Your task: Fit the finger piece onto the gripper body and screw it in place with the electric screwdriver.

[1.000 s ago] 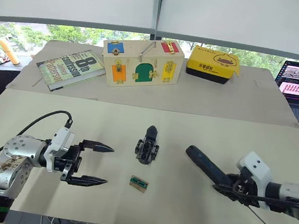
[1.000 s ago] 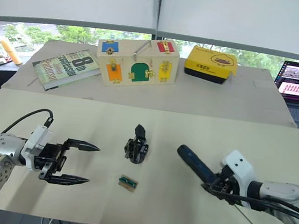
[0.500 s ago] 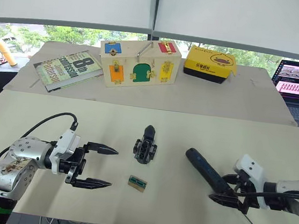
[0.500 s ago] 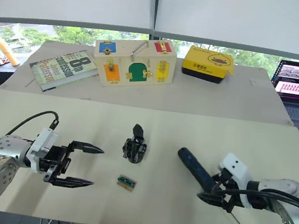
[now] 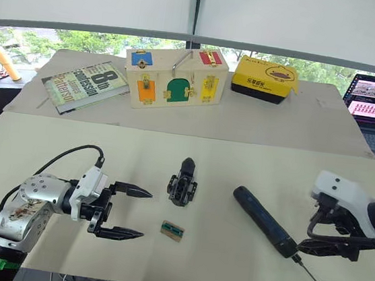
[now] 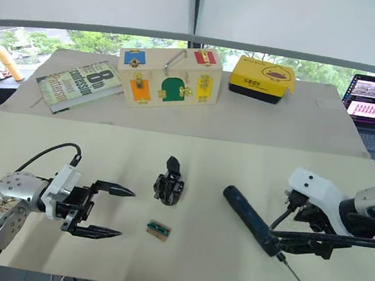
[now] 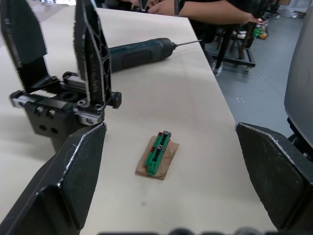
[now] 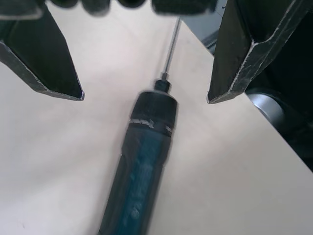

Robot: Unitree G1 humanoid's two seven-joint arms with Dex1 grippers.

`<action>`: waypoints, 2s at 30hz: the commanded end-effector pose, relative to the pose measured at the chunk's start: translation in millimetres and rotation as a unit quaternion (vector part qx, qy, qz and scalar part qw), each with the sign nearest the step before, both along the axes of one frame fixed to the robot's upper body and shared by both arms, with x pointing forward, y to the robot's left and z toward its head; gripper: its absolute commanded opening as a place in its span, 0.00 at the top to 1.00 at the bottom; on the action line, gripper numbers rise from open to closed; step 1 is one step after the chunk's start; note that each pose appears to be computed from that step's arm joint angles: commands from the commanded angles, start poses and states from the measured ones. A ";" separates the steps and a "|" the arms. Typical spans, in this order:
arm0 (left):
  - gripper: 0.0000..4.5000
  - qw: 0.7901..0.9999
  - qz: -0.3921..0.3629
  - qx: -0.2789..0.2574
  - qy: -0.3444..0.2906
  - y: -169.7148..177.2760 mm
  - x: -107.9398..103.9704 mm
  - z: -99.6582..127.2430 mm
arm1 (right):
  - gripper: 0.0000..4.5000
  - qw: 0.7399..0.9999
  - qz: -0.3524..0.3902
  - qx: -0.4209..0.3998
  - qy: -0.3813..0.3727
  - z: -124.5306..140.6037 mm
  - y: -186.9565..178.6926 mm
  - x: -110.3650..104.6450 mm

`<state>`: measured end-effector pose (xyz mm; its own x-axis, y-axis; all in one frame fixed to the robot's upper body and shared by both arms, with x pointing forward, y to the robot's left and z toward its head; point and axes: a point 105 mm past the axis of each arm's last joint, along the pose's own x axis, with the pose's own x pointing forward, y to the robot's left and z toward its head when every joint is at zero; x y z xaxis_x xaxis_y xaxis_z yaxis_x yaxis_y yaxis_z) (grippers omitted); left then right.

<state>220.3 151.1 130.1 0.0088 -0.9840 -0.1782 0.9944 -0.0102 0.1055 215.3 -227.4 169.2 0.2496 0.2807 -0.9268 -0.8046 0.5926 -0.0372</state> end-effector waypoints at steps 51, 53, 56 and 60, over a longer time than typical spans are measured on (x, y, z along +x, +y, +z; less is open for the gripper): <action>0.00 0.999 0.021 0.049 0.001 21.9 4.7 -30.1 | 0.57 0.932 0.139 0.306 -0.135 33.4 61.5 -18.7; 0.00 0.999 0.031 0.043 -0.005 19.8 10.1 -33.5 | 0.57 0.897 0.173 0.367 -0.176 38.6 75.9 -23.1; 0.00 0.999 0.033 0.036 -0.010 9.7 13.1 -39.4 | 0.57 0.818 0.215 0.468 -0.256 52.8 98.7 -27.1; 0.00 0.998 0.018 0.047 -0.031 -2.6 12.3 -50.4 | 0.57 0.763 0.278 0.503 -0.295 50.9 130.7 -32.7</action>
<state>231.3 152.2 77.7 0.0621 -0.9634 -0.2606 0.9926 0.0324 0.1167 192.1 -108.2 210.9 0.1880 0.9817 0.0314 -0.9744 0.1904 -0.1199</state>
